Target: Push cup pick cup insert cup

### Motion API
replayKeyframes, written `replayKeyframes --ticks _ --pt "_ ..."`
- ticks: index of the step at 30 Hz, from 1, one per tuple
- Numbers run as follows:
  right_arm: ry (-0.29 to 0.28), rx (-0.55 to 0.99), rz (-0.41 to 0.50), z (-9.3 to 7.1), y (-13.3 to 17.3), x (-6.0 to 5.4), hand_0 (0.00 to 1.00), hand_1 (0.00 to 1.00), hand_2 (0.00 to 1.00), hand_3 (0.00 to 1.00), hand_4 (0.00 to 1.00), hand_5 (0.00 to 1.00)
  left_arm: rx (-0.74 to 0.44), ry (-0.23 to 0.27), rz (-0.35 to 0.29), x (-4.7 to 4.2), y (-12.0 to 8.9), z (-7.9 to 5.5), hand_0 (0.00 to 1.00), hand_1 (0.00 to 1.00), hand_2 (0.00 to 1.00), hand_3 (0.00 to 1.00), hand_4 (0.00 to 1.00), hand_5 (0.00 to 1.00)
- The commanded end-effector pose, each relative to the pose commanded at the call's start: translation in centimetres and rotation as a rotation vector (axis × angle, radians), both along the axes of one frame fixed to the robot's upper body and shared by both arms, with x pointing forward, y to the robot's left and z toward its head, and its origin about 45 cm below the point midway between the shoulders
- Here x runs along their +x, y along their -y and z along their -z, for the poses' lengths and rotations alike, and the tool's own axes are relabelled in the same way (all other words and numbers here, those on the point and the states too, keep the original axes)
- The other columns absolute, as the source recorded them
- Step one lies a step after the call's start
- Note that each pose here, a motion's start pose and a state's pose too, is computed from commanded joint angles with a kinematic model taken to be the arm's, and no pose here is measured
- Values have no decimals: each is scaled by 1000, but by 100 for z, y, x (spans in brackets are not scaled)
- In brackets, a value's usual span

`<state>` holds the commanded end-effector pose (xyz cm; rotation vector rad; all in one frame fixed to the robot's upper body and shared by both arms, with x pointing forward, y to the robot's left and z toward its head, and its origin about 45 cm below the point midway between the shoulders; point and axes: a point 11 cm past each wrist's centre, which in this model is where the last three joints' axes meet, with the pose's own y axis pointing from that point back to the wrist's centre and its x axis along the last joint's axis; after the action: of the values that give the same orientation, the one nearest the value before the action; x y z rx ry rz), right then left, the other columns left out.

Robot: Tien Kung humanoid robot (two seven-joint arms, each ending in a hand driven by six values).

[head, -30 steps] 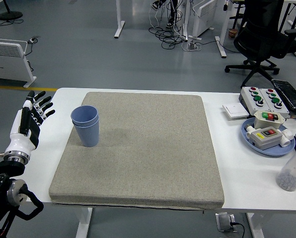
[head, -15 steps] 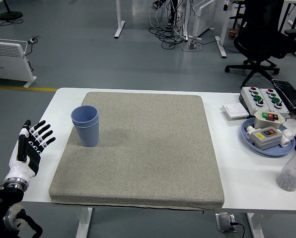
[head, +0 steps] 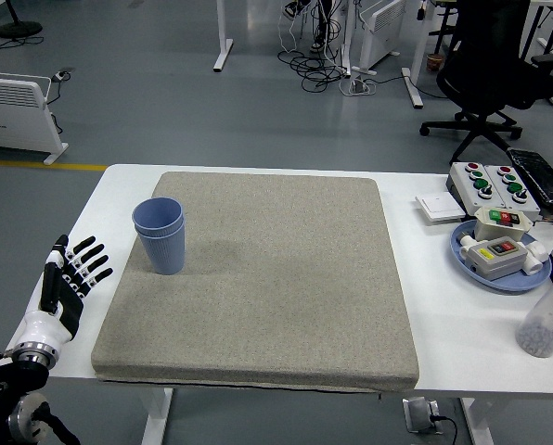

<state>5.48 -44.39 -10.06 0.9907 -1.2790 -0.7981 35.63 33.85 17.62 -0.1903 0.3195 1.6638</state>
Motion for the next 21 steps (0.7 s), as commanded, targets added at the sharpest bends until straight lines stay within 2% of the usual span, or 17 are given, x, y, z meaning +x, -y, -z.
replayKeyframes --ticks 21 --pt "14 0 0 -11 -5 90 731 671 710 603 169 385 -14 28 -11 50 -15 -68 823 863 894 873 648 998"
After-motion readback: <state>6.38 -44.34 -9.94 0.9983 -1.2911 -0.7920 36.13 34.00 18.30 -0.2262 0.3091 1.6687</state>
